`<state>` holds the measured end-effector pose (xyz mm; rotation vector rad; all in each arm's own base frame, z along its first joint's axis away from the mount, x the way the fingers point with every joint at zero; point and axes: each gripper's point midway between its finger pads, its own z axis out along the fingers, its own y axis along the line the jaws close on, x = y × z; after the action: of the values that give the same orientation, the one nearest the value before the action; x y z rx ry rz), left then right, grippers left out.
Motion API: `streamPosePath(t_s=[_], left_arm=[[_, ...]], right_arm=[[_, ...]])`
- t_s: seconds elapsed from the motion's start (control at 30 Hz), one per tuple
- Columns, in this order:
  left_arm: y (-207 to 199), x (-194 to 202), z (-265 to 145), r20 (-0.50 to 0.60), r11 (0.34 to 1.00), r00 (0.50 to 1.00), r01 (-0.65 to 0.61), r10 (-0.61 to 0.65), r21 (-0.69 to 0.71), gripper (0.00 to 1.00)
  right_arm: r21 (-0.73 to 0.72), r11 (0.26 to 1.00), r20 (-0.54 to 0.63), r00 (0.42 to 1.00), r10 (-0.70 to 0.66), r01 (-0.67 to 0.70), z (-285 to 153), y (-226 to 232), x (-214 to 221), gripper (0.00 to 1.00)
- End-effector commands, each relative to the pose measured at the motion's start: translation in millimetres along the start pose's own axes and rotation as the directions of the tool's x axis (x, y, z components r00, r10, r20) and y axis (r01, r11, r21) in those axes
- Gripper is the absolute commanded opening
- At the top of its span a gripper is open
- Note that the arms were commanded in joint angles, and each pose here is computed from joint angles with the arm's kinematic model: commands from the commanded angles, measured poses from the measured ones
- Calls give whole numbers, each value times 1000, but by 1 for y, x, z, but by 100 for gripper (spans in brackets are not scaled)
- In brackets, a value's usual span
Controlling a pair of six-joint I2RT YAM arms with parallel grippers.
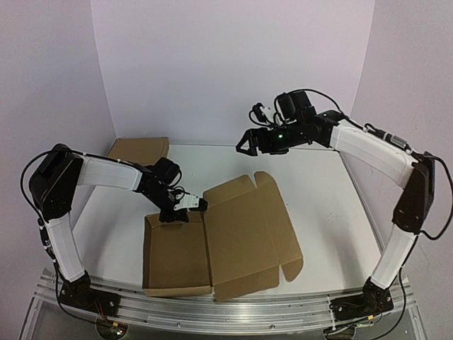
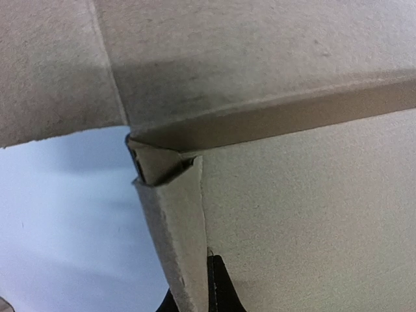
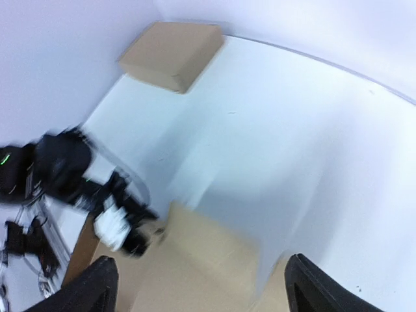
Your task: Fold the paper box
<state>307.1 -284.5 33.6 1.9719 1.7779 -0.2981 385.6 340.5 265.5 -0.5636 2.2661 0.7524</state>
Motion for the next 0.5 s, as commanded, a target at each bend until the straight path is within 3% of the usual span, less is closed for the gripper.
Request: streamPosePath(t_s=[0.0, 0.27, 0.37, 0.47], left_arm=[[-22, 1, 8, -7, 989, 995, -96, 97, 115, 0], [4, 31, 23, -140, 983, 976, -176, 166, -61, 0], [13, 32, 22, -162, 954, 959, -258, 234, -149, 0], [3, 24, 18, -118, 940, 947, -313, 299, -135, 0]], right_arm=[[87, 991, -163, 980, 117, -104, 14, -54, 34, 98], [-65, 967, -399, 895, 200, -246, 14, -39, 130, 95], [-123, 955, -424, 884, 195, -269, 16, -30, 139, 92], [-155, 966, -390, 911, 133, -207, 20, -30, 131, 92]])
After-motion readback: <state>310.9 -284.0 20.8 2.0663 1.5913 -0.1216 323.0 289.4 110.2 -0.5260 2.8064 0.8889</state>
